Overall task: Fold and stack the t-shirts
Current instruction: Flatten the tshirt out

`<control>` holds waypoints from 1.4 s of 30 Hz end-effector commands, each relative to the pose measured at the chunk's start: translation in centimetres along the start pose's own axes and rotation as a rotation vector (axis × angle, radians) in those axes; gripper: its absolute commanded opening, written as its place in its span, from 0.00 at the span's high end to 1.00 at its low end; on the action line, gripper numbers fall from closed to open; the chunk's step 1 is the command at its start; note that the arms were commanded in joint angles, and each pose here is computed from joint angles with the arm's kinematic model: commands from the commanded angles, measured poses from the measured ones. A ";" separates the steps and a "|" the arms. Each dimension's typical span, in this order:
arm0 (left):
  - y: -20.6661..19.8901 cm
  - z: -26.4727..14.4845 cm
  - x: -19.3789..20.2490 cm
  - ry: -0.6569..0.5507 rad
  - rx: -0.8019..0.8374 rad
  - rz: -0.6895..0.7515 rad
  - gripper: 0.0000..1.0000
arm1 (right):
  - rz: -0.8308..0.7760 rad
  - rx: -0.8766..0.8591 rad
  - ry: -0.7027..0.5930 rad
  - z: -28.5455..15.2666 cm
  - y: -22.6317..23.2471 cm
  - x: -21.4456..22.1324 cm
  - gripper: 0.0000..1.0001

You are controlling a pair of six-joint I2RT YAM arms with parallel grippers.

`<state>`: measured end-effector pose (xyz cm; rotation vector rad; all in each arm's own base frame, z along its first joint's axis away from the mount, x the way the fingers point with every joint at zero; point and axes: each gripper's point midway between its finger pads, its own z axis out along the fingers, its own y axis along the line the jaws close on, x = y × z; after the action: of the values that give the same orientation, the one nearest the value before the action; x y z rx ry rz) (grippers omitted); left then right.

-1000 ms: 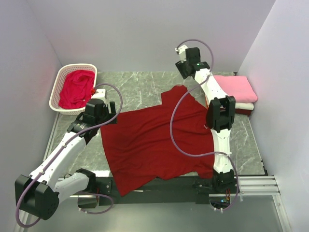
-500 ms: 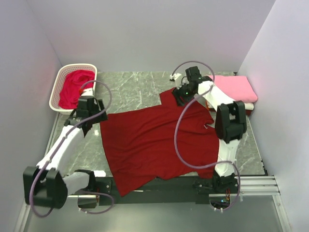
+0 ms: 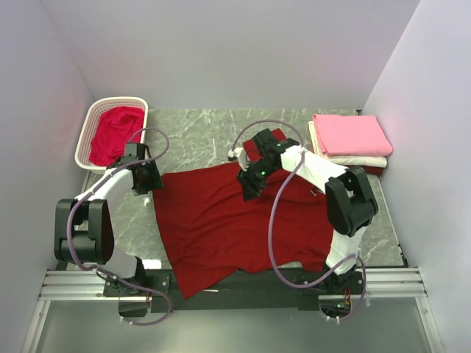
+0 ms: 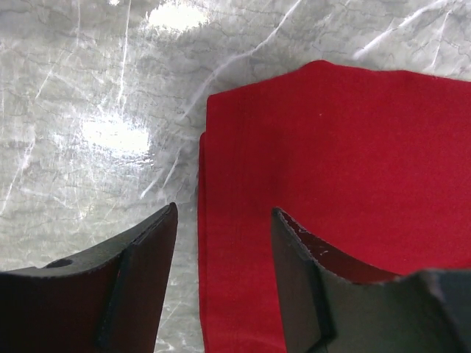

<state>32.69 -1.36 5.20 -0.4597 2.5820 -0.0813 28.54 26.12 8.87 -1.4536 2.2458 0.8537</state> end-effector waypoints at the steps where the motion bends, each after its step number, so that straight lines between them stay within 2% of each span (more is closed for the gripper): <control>1: -0.6 0.1 -0.8 -0.004 0.020 0.007 0.41 | -0.009 -0.016 -0.011 -0.1 0.9 -0.9 0.46; 6: -0.3 3.0 -0.3 0.095 -0.030 0.011 0.43 | -0.017 -0.011 -0.036 -0.6 1.3 -1.3 0.45; 9: -0.3 4.2 -0.5 0.131 -0.052 0.010 0.49 | -0.020 -0.007 -0.049 -1.0 1.5 -1.6 0.45; 12: -0.4 4.5 -0.6 0.131 -0.052 0.007 0.59 | -0.022 -0.001 -0.069 -1.7 1.5 -2.0 0.45; 14: -0.3 4.5 -0.4 0.132 -0.053 0.016 0.72 | -0.025 -0.002 -0.083 -2.2 1.6 -2.2 0.45; 15: -0.5 4.2 -0.9 0.110 -0.038 0.022 0.78 | -0.023 -0.001 -0.085 -2.3 1.5 -2.2 0.45; 16: -0.8 3.6 -1.5 0.084 -0.021 0.034 0.89 | -0.022 0.002 -0.090 -2.6 1.4 -2.3 0.45; 17: -1.1 3.6 -1.4 0.085 -0.009 0.044 0.93 | -0.020 -0.001 -0.091 -2.6 1.4 -2.3 0.45; 21: -5.4 -0.8 -4.2 -0.068 0.134 0.134 0.97 | -0.008 0.013 -0.103 -3.3 0.7 -2.2 0.45; 24: -10.4 -4.1 -3.2 -0.121 0.250 0.275 0.96 | 0.008 0.028 -0.114 -4.0 -0.1 -1.9 0.45; 25: -12.9 -5.0 -1.4 -0.104 0.309 0.344 0.92 | 0.011 0.032 -0.121 -4.3 -0.2 -2.0 0.45; 27: -14.5 -5.9 1.1 -0.065 0.347 0.394 0.78 | 0.031 0.035 -0.131 -4.8 -0.8 -1.7 0.45; 28: -15.7 -6.2 3.6 -0.025 0.370 0.450 0.62 | 0.037 0.040 -0.138 -5.1 -1.0 -1.7 0.45; 31: -16.3 -6.7 7.4 0.023 0.359 0.515 0.46 | 0.064 0.050 -0.152 -5.9 -1.8 -1.4 0.45; 34: -15.9 -7.7 7.4 -0.020 0.326 0.487 0.41 | 0.078 0.056 -0.163 -6.5 -2.3 -1.2 0.44; 35: -15.6 -8.5 6.4 -0.067 0.314 0.474 0.40 | 0.079 0.056 -0.164 -6.5 -2.4 -1.1 0.44; 38: -16.2 -9.7 5.1 -0.139 0.351 0.487 0.35 | 0.085 0.053 -0.166 -6.6 -2.5 -1.0 0.44; 40: -16.9 -9.8 4.8 -0.154 0.378 0.531 0.35 | 0.090 0.048 -0.162 -6.4 -2.5 -0.9 0.44; 42: -17.5 -8.7 5.5 -0.109 0.392 0.572 0.36 | 0.094 0.040 -0.159 -6.3 -2.5 -0.9 0.44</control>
<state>27.94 -18.84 11.78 0.3369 2.4613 -0.3198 31.58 21.48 11.43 -1.2109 2.2787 0.8917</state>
